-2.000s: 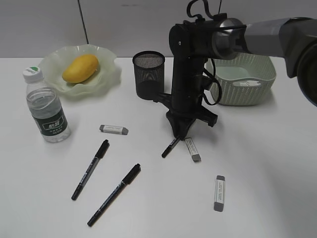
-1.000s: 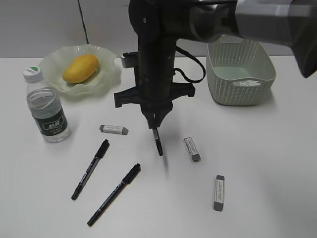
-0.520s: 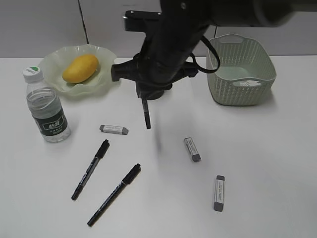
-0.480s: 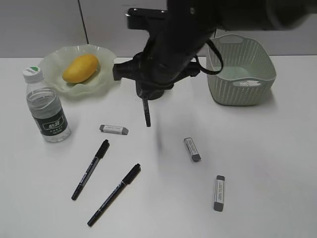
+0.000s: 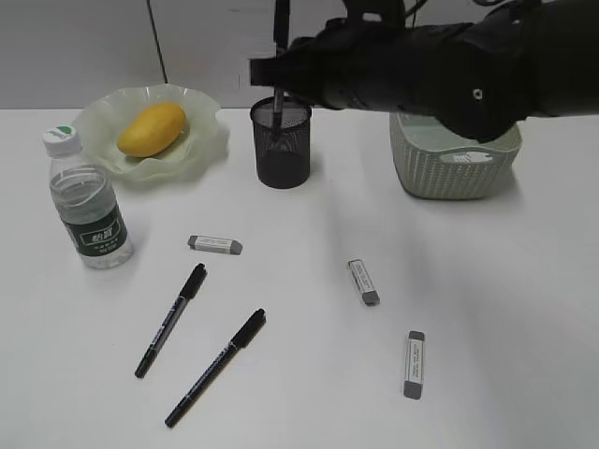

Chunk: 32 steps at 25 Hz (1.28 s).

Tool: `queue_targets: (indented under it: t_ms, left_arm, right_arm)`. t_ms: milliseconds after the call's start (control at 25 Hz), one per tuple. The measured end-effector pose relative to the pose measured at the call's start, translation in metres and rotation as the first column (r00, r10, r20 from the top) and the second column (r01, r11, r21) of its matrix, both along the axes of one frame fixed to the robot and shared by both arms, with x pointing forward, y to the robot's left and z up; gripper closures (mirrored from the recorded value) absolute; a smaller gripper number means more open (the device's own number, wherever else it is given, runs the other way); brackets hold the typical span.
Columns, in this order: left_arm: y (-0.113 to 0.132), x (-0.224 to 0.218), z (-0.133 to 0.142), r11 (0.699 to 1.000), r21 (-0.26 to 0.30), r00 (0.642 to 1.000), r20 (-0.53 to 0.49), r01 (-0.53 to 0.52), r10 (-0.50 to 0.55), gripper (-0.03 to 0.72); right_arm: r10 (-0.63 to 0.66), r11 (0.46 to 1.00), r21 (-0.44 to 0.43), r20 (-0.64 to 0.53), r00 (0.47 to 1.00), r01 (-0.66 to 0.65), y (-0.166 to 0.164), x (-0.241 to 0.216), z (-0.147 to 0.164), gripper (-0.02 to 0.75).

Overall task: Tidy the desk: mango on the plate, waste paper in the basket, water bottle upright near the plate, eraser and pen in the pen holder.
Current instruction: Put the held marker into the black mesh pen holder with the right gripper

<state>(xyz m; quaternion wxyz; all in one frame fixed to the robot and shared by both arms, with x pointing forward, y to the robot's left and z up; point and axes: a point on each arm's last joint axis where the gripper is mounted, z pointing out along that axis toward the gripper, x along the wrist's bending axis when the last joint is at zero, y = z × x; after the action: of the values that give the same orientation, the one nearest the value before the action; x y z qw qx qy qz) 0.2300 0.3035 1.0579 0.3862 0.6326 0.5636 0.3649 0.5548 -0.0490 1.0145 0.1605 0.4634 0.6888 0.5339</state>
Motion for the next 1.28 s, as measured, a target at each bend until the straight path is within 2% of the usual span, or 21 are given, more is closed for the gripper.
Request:
queue_targets:
  t_ms: [120, 200, 360, 520, 920, 1280]
  left_arm:
    - [0.000, 0.000, 0.000, 1.000, 0.000, 1.000, 0.000, 0.000, 0.000, 0.264]
    - [0.000, 0.000, 0.000, 1.000, 0.000, 1.000, 0.000, 0.000, 0.000, 0.264]
    - [0.000, 0.000, 0.000, 1.000, 0.000, 1.000, 0.000, 0.000, 0.000, 0.264]
    - [0.000, 0.000, 0.000, 1.000, 0.000, 1.000, 0.000, 0.000, 0.000, 0.264]
    - [0.000, 0.000, 0.000, 1.000, 0.001, 1.000, 0.000, -0.001, 0.001, 0.274]
    - [0.000, 0.000, 0.000, 1.000, 0.001, 1.000, 0.000, -0.001, 0.001, 0.285]
  right_arm:
    - [-0.045, 0.998, 0.046, 0.076, 0.996, 0.042, -0.013, 0.023, 0.002, 0.643]
    - [-0.064, 0.997, 0.044, 0.128, 0.990, 0.059, -0.020, 0.037, 0.002, 0.643]
    - [-0.042, 0.999, -0.022, 0.240, 0.970, 0.049, -0.017, 0.061, -0.001, 0.643]
    - [-0.012, 0.997, -0.074, 0.293, 0.956, 0.036, -0.006, 0.079, -0.007, 0.643]
    - [-0.002, 0.993, -0.108, 0.313, 0.950, 0.038, 0.015, 0.116, -0.042, 0.643]
    - [-0.005, 0.990, -0.133, 0.282, 0.959, 0.044, 0.018, 0.123, -0.064, 0.643]
